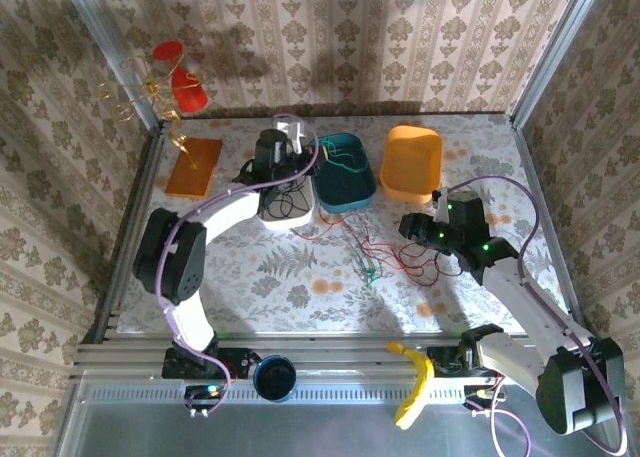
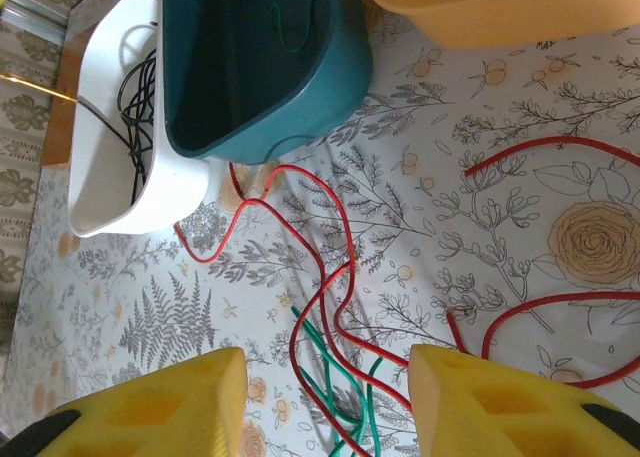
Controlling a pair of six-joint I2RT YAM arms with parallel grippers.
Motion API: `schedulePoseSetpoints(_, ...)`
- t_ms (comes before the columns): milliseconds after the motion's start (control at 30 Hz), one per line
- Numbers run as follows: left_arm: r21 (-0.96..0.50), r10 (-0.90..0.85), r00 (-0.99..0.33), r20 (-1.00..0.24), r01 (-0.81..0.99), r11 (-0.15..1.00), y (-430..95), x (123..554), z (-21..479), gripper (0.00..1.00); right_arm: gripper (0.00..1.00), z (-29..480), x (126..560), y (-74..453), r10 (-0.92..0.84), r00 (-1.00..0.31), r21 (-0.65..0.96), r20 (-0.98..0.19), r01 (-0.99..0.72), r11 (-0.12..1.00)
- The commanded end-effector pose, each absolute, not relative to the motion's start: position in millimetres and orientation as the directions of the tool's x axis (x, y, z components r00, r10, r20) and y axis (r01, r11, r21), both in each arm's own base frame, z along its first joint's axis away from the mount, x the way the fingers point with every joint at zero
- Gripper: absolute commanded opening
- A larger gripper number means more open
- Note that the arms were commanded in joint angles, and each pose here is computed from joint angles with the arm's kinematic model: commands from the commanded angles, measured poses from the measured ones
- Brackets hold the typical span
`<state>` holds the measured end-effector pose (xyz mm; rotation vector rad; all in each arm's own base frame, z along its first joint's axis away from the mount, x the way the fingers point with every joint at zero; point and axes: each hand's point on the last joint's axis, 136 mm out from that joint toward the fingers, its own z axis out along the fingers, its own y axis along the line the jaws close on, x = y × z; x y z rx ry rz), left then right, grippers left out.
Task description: Untangle the cables
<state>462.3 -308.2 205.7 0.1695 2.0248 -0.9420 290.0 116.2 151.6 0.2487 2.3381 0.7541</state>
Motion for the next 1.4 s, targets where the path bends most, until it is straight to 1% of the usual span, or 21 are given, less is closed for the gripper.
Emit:
schedulePoseSetpoints(0,-0.492,-0.164,-0.644,-0.748,0.371,0.788,-303.6,488.5,184.7,0.0,0.48,141.1,277.3,109.3,0.336,-0.78,0.543,-0.528,-0.006,0.84)
schedulePoseSetpoints(200,-0.403,-0.039,-0.722,-0.69,0.339,0.85,-310.0,512.1,145.3,0.0,0.48,141.4,270.3,105.4,0.327,-0.78,0.525,-0.534,-0.003,0.851)
schedulePoseSetpoints(233,-0.394,-0.026,-0.728,-0.686,0.34,0.854,-310.5,513.7,142.9,0.03,0.48,141.7,269.7,105.2,0.326,-0.779,0.524,-0.535,-0.004,0.851)
schedulePoseSetpoints(267,-0.385,-0.014,-0.73,-0.683,0.344,0.856,-311.0,515.5,142.8,0.09,0.48,141.0,268.4,105.7,0.321,-0.782,0.524,-0.534,-0.008,0.851)
schedulePoseSetpoints(300,-0.371,-0.005,-0.732,-0.681,0.34,0.864,-310.3,517.1,143.1,0.18,0.48,140.7,267.8,106.1,0.319,-0.783,0.524,-0.533,-0.01,0.852)
schedulePoseSetpoints(433,-0.358,-0.005,-0.694,-0.72,0.365,0.859,-313.3,520.6,167.4,0.62,0.48,139.0,266.3,109.4,0.29,-0.794,0.512,-0.534,-0.031,0.859)
schedulePoseSetpoints(467,-0.355,-0.006,-0.671,-0.742,0.385,0.852,-315.8,520.3,180.2,0.69,0.49,138.7,266.3,111.6,0.277,-0.798,0.507,-0.536,-0.042,0.861)
schedulePoseSetpoints(533,-0.331,0.006,-0.631,-0.776,0.414,0.848,-318.0,515.8,201.4,0.75,0.49,137.9,265.7,117.9,0.241,-0.808,0.494,-0.538,-0.07,0.867)
schedulePoseSetpoints(633,-0.283,0.054,-0.588,-0.807,0.466,0.838,-322.0,494.8,222.0,0.78,0.49,134.8,263.4,132.7,0.149,-0.828,0.452,-0.541,-0.136,0.882)
schedulePoseSetpoints(700,-0.262,0.111,-0.582,-0.806,0.518,0.814,-328.2,468.6,218.8,0.78,0.49,130.1,260.2,144.3,0.063,-0.839,0.403,-0.54,-0.192,0.895)
schedulePoseSetpoints(833,-0.212,0.279,-0.577,-0.768,0.64,0.738,-342.9,397.6,184.9,0.79,0.49,114.0,248.7,174.8,-0.135,-0.859,0.323,-0.494,-0.326,0.889)
schedulePoseSetpoints(967,-0.24,0.396,-0.599,-0.696,0.714,0.658,-348.0,329.9,143.4,0.79,0.48,89.5,238.6,196.6,-0.273,-0.877,0.284,-0.394,-0.399,0.872)
schedulePoseSetpoints(1100,-0.266,0.445,-0.613,-0.653,0.736,0.623,-346.2,286.8,112.7,0.78,0.48,68.9,244.1,192.8,-0.281,-0.899,0.229,-0.335,-0.367,0.902)
schedulePoseSetpoints(1233,-0.3,0.505,-0.599,-0.622,0.778,0.552,-355.5,252.0,91.8,0.76,0.47,58.1,250.2,185.6,-0.252,-0.916,0.193,-0.311,-0.32,0.927)
schedulePoseSetpoints(1300,-0.317,0.534,-0.594,-0.602,0.791,0.523,-360.8,241.7,82.3,0.76,0.47,54.4,251.7,182.2,-0.232,-0.926,0.193,-0.298,-0.297,0.935)
schedulePoseSetpoints(1367,-0.323,0.549,-0.597,-0.585,0.792,0.517,-363.8,240.0,72.9,0.75,0.44,50.5,253.4,176.6,-0.204,-0.938,0.198,-0.28,-0.264,0.944)
